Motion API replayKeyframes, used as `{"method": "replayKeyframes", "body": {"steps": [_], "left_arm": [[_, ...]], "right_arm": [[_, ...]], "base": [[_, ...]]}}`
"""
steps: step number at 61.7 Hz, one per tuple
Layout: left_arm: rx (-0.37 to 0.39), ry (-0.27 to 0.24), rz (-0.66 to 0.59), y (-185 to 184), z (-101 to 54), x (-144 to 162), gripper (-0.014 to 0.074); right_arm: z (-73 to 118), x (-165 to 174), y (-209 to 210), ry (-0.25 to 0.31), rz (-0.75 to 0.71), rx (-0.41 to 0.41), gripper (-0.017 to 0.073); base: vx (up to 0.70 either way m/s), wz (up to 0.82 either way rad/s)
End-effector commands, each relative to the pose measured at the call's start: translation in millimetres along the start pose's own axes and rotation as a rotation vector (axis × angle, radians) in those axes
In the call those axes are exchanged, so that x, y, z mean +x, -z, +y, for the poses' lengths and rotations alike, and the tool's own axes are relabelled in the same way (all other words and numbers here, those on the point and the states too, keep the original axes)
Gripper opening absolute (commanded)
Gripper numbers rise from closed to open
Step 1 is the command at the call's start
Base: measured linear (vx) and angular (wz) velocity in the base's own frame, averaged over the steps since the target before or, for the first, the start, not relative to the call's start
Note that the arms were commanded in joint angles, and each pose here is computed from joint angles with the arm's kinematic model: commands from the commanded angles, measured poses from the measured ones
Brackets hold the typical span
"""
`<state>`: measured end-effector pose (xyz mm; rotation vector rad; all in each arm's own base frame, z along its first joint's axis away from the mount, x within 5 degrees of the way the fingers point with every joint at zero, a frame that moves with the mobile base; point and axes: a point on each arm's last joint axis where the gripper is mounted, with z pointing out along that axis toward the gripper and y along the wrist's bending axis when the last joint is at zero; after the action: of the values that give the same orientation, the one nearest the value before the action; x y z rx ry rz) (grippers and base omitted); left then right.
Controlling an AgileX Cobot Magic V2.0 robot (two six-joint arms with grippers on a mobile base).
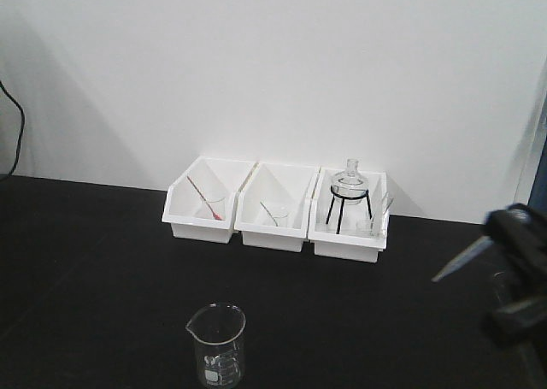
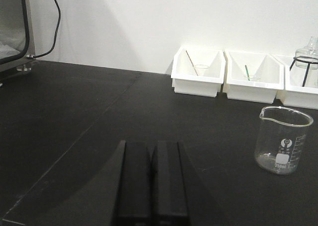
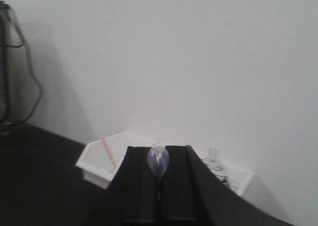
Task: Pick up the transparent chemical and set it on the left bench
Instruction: 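Lower the held pipette into the empty glass beaker with the right gripper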
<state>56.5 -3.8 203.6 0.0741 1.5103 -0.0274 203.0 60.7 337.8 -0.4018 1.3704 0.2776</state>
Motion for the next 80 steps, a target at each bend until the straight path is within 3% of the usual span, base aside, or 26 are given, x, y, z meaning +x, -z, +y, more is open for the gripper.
{"method": "replayKeyframes", "body": {"steps": [1, 8, 28, 57, 67, 80], "left_arm": [[-0.002, 0.009, -0.081, 1, 0.1, -3, -0.0004], [-0.002, 0.009, -0.081, 1, 0.1, -3, -0.0004], [-0.002, 0.009, -0.081, 1, 0.1, -3, -0.0004], [-0.002, 0.009, -0.081, 1, 0.1, -3, -0.0004], [-0.002, 0.009, -0.081, 1, 0.1, -3, -0.0004], [-0.002, 0.009, -0.081, 1, 0.1, -3, -0.0004]], "right_arm": [[21.4, -13, -38, 0.036, -0.074, -0.166, -0.0001], [52.8, -9, -88, 0.022, -0.064, -0.261, -0.0001], [113.6, 38, -188, -0.01, -0.012, -0.385, -0.0001], [136.5, 97, -204, -0.003, 0.18, -0.411, 0.0041], [135.6, 104, -204, -0.002, 0.228, -0.396, 0.0197], [131.9, 104, -206, -0.075, 0.239, -0.346, 0.0482]], "base": [[0.0, 0.0], [0.0, 0.0], [0.0, 0.0], [0.0, 0.0], [0.0, 0.0], [0.0, 0.0]]}}
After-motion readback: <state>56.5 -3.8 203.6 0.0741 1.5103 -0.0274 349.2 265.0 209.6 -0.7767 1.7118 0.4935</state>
